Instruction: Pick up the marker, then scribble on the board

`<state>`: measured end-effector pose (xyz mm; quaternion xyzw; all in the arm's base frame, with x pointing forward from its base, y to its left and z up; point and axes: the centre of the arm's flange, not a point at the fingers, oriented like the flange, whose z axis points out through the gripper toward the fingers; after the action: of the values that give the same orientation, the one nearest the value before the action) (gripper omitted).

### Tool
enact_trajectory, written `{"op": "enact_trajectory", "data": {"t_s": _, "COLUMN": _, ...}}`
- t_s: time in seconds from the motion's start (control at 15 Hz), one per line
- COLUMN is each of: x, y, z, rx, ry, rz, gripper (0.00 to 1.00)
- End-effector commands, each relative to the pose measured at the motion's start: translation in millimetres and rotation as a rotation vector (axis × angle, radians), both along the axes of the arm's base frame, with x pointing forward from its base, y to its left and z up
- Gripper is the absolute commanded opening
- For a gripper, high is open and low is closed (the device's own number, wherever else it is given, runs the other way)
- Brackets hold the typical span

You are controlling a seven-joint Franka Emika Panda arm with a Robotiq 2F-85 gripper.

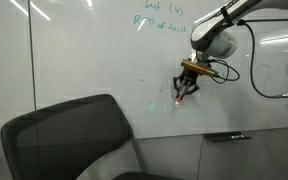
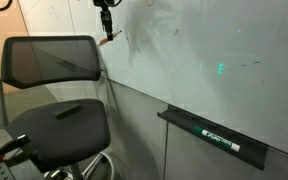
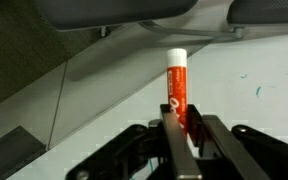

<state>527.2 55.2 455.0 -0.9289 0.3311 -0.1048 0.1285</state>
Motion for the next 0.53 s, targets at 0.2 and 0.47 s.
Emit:
{"op": "enact_trajectory", "data": {"t_s": 0.2, "x": 6.3, "y": -2.7, "z": 24.5, "rx": 0.062, "ry": -0.127, "rz": -0.075, "gripper": 0.05}}
{"op": "enact_trajectory", "data": {"t_s": 0.47, "x": 15.5, "y": -0.1, "z": 25.7, "rx": 0.081, "ry": -0.179, "rz": -0.078, "gripper": 0.05}}
